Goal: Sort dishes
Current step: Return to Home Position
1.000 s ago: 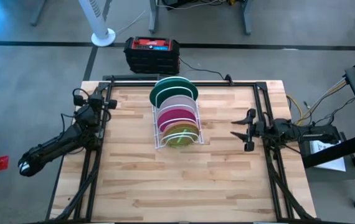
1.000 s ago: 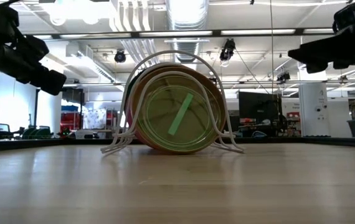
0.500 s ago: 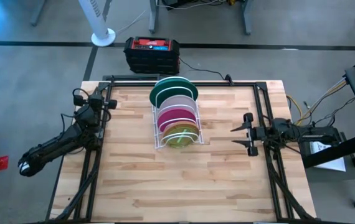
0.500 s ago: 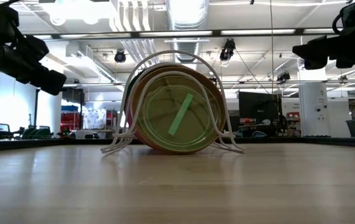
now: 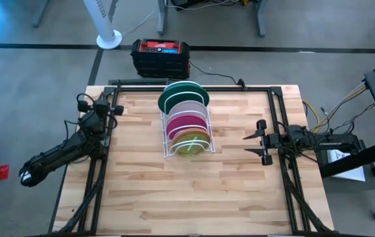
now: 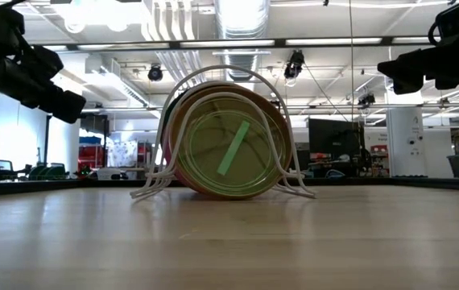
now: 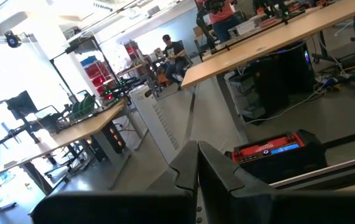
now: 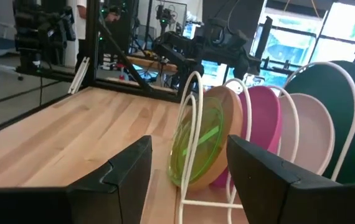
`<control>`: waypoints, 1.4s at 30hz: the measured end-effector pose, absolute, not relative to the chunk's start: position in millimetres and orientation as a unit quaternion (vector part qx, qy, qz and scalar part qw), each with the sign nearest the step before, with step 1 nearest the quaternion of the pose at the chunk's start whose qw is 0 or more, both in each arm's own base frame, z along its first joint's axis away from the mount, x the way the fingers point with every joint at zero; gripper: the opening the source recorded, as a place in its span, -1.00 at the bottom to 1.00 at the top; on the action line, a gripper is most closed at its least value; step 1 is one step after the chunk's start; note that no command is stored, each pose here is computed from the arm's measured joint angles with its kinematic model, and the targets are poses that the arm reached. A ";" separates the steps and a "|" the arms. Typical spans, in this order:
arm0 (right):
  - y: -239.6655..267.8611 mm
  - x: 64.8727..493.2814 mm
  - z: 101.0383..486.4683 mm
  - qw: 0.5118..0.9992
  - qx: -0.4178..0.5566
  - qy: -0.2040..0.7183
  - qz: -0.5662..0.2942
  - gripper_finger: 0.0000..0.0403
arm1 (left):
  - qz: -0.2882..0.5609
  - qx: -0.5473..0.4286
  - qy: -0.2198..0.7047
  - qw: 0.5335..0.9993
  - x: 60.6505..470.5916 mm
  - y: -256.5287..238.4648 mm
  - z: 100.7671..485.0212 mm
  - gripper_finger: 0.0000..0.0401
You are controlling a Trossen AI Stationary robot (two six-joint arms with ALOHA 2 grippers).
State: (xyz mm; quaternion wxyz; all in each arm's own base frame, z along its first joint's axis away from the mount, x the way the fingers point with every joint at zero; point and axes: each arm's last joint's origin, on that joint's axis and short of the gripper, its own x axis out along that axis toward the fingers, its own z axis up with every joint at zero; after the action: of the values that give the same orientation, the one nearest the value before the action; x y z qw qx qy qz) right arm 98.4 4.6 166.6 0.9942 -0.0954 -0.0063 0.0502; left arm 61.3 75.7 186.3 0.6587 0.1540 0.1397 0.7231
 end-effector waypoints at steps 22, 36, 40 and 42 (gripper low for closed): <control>4.5 98.4 166.6 0.995 -0.091 -0.006 0.050 -0.01 | 0.723 0.154 0.140 0.659 61.3 75.7 186.2 -1.00; 4.5 98.4 166.6 0.995 -0.091 -0.006 0.050 -0.01 | 0.723 0.154 0.140 0.659 61.3 75.7 186.2 -1.00; 4.6 98.4 166.6 0.995 -0.091 -0.006 0.050 -0.01 | 0.723 0.154 0.140 0.659 61.3 75.7 186.2 -1.00; 4.6 98.4 166.6 0.995 -0.091 -0.006 0.050 -0.01 | 0.723 0.154 0.140 0.659 61.3 75.7 186.2 -1.00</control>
State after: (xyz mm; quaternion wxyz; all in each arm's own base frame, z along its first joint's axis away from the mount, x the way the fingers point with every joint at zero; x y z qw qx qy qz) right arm 98.4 4.6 166.6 0.9945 -0.0913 -0.0062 0.0502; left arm 61.3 75.7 186.2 0.6587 0.1541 0.1399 0.7231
